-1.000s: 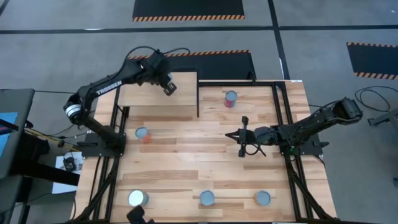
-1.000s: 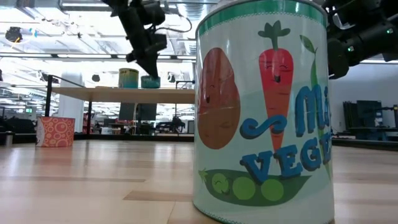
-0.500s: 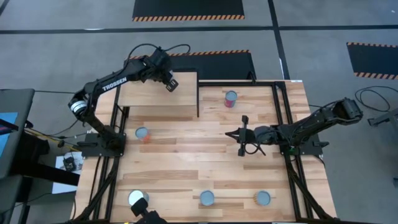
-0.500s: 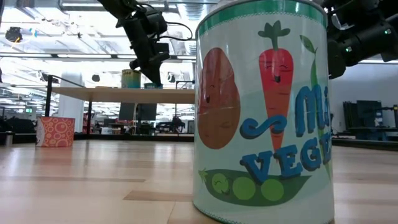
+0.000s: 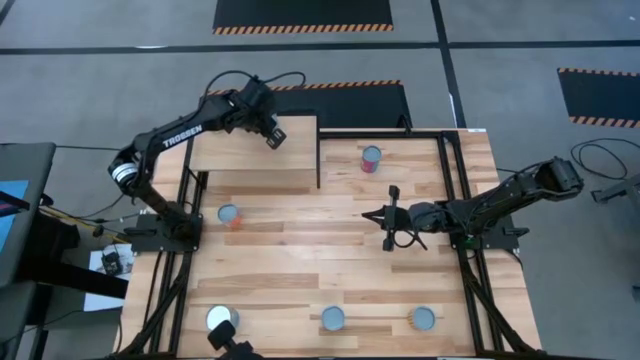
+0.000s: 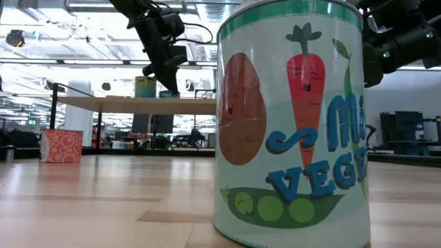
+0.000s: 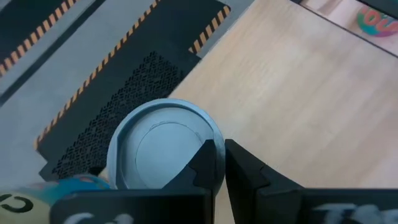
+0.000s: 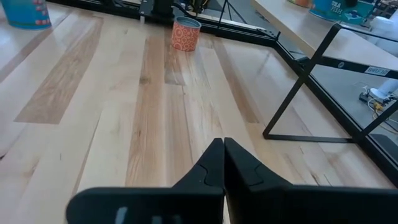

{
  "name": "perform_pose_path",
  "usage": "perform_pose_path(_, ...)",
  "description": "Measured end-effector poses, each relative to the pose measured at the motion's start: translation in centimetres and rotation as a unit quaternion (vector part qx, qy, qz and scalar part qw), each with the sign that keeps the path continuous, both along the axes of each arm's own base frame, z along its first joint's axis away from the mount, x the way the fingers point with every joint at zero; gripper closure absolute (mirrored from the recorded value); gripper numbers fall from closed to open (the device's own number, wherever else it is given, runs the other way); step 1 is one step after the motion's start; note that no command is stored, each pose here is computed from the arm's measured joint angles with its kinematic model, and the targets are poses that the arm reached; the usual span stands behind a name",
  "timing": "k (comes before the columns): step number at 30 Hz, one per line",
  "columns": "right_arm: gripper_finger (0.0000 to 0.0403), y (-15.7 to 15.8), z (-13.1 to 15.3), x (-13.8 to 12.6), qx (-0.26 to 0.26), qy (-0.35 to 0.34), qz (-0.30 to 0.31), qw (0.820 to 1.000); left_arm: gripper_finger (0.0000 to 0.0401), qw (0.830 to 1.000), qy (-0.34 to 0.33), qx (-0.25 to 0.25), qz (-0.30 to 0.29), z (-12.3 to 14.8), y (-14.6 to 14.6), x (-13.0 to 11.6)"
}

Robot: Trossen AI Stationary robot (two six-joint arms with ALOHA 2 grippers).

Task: Pick and place cans onto a shelf
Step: Put the canned tuna fish on the shelf

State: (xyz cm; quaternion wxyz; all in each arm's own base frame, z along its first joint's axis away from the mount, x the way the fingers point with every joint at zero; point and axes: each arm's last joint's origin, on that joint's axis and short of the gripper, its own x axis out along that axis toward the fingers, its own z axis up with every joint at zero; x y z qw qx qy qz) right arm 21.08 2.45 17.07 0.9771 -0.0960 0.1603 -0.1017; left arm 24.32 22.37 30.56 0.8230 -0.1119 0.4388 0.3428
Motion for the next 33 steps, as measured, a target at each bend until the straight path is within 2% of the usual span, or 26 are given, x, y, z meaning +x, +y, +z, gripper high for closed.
perform_pose_path(13,0.0389,0.0,0.0,0.0,0.000,0.000,0.000,1.000,0.0394,0.999,-0.028,0.015,0.000,1.8,-0.9,-0.9)
perform_pose_path(19,0.0387,0.0,0.2,0.1,-0.005,-0.011,0.002,1.000,0.0395,0.999,-0.040,0.008,-0.003,1.1,-0.8,0.2)
perform_pose_path(24,0.0389,0.0,0.2,0.1,-0.005,-0.011,0.002,1.000,0.0395,0.999,-0.032,0.002,0.024,0.2,-0.4,0.9)
perform_pose_path(33,0.0387,0.0,0.2,0.1,-0.010,-0.010,0.004,1.000,0.0391,0.998,-0.041,-0.003,0.041,0.2,-0.6,1.0)
